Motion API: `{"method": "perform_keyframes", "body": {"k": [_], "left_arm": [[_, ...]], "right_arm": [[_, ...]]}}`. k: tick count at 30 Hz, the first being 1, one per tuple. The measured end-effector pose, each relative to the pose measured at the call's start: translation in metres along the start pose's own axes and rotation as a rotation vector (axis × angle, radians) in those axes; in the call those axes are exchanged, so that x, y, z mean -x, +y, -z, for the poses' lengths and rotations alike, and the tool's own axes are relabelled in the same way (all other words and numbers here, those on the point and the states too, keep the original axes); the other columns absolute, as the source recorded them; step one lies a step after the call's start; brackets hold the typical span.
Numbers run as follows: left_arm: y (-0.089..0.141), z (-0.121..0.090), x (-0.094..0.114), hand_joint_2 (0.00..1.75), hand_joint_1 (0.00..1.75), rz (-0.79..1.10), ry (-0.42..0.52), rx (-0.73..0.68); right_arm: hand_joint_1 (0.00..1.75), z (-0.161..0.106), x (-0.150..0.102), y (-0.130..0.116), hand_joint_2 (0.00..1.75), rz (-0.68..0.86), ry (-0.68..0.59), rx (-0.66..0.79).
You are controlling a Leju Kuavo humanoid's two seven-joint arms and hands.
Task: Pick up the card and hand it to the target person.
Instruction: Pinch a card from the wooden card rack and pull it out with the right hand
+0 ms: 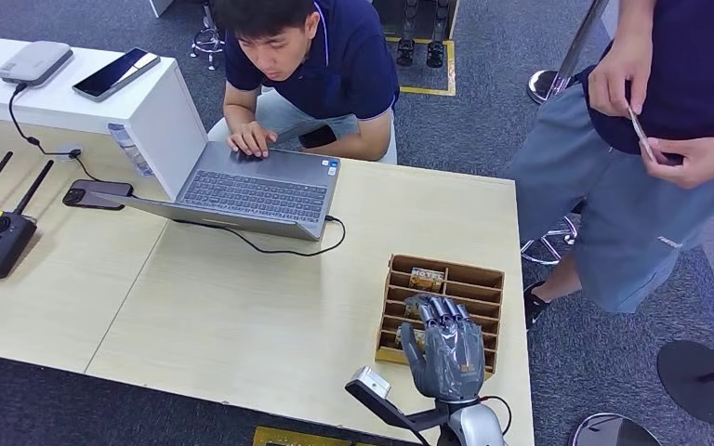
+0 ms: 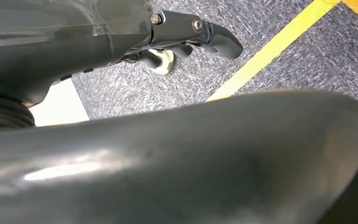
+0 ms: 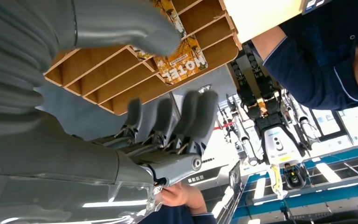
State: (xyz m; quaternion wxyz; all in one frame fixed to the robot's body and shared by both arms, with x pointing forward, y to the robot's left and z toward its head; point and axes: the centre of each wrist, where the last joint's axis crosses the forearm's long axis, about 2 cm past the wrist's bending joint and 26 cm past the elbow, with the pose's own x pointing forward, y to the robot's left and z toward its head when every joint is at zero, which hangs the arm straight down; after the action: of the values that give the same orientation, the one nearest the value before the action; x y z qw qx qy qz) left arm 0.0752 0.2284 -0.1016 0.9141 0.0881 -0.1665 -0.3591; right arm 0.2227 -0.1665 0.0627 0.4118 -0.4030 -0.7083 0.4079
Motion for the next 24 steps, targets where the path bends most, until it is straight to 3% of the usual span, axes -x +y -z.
{"method": "perform_keyframes", "body": {"k": [24], "left_arm": [[0.0,0.0,0.0,0.0,0.0,0.0,0.0,0.0]], "right_arm": [[1.06,-0.0005,0.0003,0.0006,1.75,-0.003,0.002,-0.003]]}}
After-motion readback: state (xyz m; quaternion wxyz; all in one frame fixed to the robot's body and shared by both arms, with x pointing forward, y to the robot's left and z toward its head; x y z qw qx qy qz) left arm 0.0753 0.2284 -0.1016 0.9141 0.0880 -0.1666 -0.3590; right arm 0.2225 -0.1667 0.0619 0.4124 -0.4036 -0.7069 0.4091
